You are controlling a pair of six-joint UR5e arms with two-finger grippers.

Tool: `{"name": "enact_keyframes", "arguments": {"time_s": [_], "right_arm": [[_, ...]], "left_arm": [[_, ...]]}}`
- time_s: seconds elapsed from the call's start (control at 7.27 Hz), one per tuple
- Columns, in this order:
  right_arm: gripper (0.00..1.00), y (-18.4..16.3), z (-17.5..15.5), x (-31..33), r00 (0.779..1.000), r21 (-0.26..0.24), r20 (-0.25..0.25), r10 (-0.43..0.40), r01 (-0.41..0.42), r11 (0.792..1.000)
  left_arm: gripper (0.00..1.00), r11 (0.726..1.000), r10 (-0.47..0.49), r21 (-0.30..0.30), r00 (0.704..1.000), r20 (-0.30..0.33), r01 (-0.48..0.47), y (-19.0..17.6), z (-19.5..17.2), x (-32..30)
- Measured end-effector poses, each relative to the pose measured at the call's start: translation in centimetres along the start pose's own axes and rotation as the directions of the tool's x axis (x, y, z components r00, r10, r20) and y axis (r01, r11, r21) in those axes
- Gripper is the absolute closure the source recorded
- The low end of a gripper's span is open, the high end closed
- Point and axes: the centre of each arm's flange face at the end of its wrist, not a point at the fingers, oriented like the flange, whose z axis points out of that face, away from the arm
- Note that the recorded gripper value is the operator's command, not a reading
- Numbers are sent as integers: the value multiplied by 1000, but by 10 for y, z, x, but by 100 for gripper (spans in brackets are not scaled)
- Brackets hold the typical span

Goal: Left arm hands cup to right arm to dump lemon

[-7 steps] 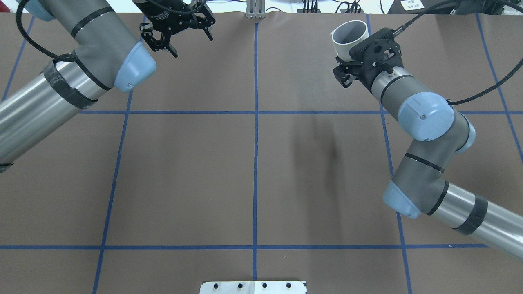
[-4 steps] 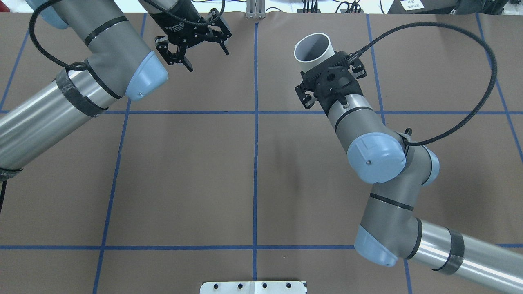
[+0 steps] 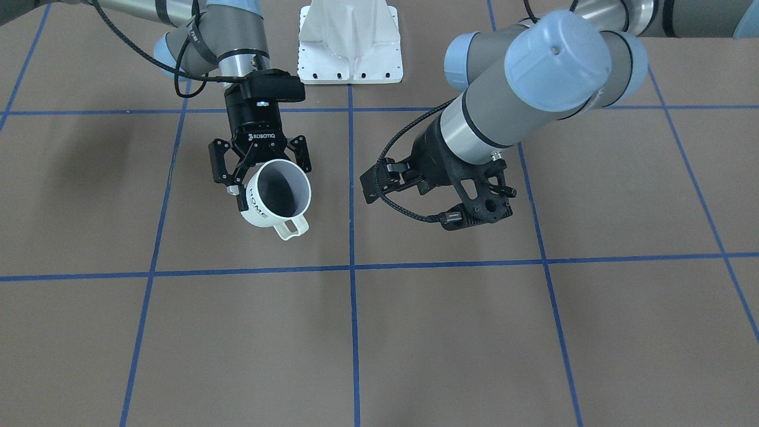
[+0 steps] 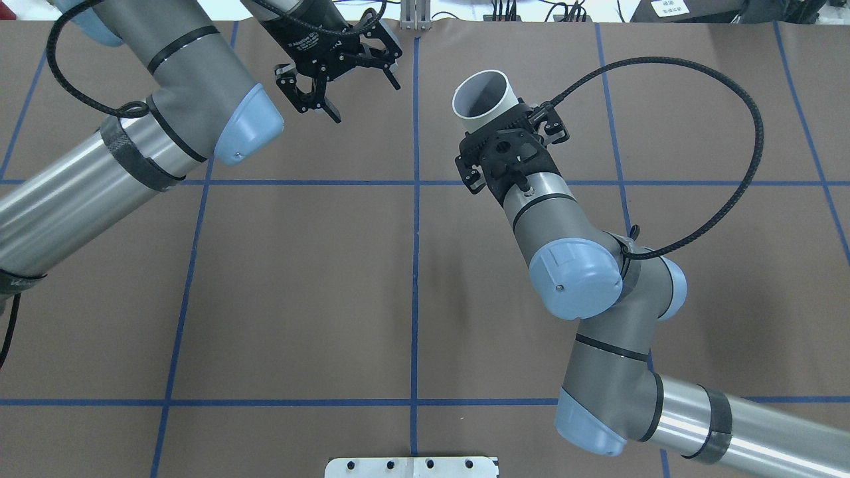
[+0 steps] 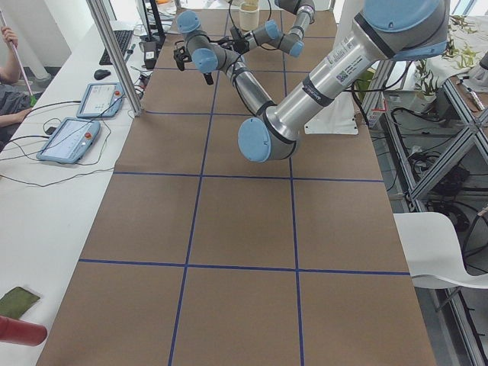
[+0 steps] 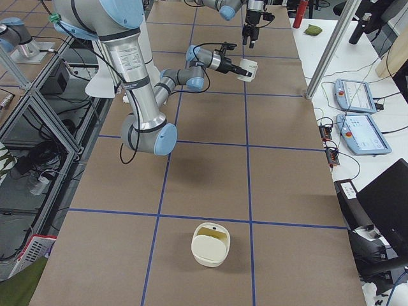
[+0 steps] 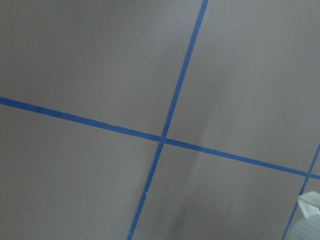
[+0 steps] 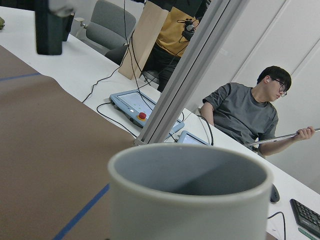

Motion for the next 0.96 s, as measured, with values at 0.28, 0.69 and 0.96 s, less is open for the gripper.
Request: {"name": "enact_keyframes", "arguments": {"time_s": [0.28, 0.69, 0.96], "right_arm": [[96, -3, -1, -6, 1000, -6, -2, -8, 8, 1000], [96, -2, -2, -10, 1000, -7, -2, -12, 11, 1000], [96, 0, -5, -14, 1000, -3, -6, -13, 13, 1000]], "left_arm": [[0, 999, 27, -19, 998, -49, -28, 18, 10, 9], [0, 997, 57, -47, 995, -84, -61, 43, 21, 34], [0, 996, 67, -56, 994, -87, -72, 44, 33, 51]]}}
